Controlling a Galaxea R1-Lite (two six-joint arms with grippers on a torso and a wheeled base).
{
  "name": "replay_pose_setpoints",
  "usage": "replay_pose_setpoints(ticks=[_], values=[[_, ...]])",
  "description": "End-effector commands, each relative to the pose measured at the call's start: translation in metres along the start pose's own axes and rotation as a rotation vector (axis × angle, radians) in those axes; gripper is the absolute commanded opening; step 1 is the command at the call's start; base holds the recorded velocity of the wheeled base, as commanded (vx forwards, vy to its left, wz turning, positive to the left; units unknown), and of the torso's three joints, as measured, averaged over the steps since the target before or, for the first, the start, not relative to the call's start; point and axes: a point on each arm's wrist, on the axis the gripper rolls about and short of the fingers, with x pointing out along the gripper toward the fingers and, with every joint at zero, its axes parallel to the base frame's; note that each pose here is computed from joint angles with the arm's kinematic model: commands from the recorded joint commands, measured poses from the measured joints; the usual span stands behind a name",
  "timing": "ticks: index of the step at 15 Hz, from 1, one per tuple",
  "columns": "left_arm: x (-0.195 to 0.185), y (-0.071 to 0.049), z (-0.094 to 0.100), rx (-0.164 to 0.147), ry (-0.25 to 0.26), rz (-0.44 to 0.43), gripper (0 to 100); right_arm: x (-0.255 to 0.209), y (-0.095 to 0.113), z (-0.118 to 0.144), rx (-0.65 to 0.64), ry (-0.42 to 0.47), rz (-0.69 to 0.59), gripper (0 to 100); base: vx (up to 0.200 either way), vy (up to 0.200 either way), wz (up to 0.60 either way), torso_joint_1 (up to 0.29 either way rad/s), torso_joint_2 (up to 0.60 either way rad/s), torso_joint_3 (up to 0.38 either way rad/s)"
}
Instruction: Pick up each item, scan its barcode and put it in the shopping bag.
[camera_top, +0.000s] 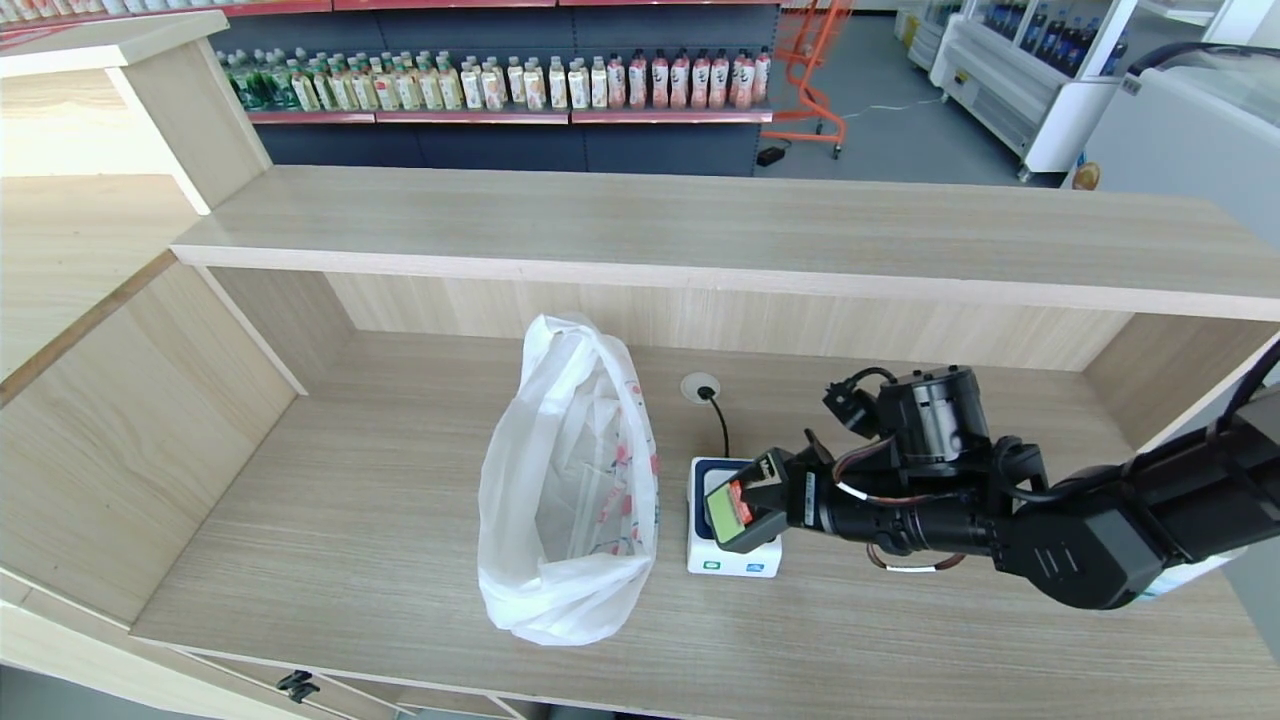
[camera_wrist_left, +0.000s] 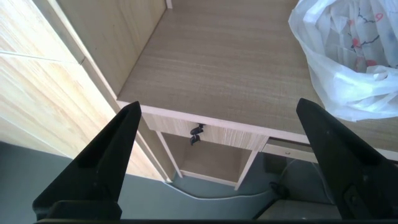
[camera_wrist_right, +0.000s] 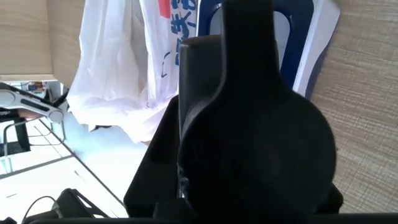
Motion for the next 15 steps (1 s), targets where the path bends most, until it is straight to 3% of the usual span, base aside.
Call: replay_pose_setpoints(ticks=[1,3,5,7,9,15], values=[[0.000,0.000,0.000,0.000,0.000,0.001,100,-0.032,0.019,0.018,-0.009,-0.097,0.055,0,0.000,0.000,0.00,0.000,0.00,0.000],[0.000,0.000,0.000,0.000,0.000,0.001,100,-0.073,0.041,0.033,-0.093,-0.220,0.105,0,0.000,0.000,0.00,0.000,0.00,0.000],[0.000,0.000,0.000,0.000,0.000,0.001,100,-0.106,0.047,0.036,-0.270,-0.380,-0.076,0,0.000,0.000,0.00,0.000,0.00,0.000],[0.000,0.000,0.000,0.000,0.000,0.001,100,-0.132,0.037,0.017,-0.382,-0.399,-0.191,0,0.000,0.000,0.00,0.000,0.00,0.000],[0.000,0.000,0.000,0.000,0.000,0.001,100,-0.146,0.034,0.005,-0.394,-0.402,-0.200,0,0.000,0.000,0.00,0.000,0.00,0.000],[0.000,0.000,0.000,0.000,0.000,0.001,100,-0.164,0.042,0.005,-0.360,-0.459,-0.156,0,0.000,0.000,0.00,0.000,0.00,0.000]])
